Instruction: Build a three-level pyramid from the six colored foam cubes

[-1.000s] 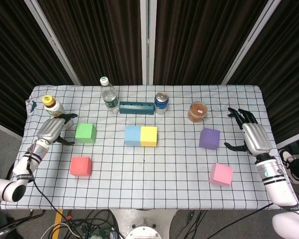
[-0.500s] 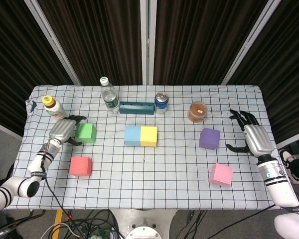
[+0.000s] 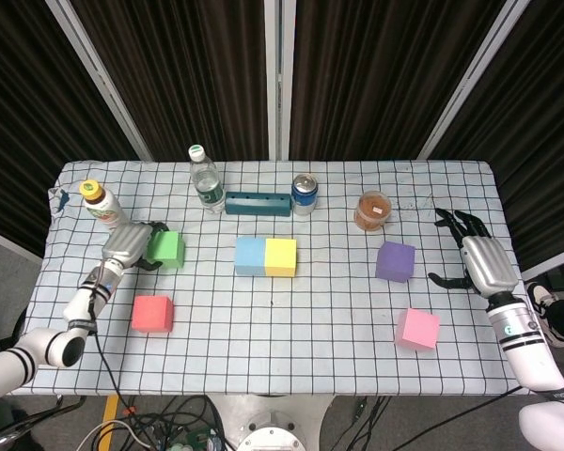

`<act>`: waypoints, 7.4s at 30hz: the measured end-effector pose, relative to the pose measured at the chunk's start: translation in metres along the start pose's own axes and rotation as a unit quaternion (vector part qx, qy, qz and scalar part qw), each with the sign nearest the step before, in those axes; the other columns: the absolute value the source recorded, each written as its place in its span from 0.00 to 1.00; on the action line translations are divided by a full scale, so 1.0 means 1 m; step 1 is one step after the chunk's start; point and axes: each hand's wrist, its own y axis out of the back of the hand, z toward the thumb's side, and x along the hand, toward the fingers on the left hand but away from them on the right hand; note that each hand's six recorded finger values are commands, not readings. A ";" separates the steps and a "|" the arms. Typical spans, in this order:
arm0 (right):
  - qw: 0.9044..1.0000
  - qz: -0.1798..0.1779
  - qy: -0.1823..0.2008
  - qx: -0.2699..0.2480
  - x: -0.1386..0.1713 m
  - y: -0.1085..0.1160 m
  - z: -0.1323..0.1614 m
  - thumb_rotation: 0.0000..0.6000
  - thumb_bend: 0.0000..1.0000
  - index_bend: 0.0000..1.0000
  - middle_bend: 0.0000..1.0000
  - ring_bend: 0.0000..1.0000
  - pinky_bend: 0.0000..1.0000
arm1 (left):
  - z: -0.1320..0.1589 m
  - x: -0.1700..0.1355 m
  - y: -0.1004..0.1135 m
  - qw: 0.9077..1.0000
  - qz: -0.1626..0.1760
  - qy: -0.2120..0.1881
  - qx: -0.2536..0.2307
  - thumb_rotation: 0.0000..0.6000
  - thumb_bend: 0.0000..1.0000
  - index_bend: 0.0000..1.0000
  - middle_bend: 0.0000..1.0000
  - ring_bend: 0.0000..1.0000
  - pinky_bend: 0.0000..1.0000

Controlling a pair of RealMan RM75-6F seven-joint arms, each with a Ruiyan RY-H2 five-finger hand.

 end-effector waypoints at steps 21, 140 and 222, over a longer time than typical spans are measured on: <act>1.000 -0.009 -0.006 0.003 0.009 0.008 -0.002 1.00 0.10 0.00 0.20 0.00 0.00 | 0.068 0.018 0.012 0.998 -0.002 -0.069 -0.003 1.00 0.24 0.30 0.38 0.35 0.40; 1.000 -0.011 -0.016 -0.006 0.006 0.011 -0.019 1.00 0.10 0.00 0.20 0.00 0.00 | 0.123 0.025 -0.007 0.997 -0.040 -0.049 0.041 1.00 0.21 0.22 0.33 0.35 0.38; 1.000 -0.014 -0.001 0.001 0.009 0.010 -0.011 1.00 0.10 0.00 0.20 0.00 0.00 | 0.019 -0.163 -0.023 0.998 -0.019 -0.043 -0.034 1.00 0.16 0.10 0.14 0.18 0.23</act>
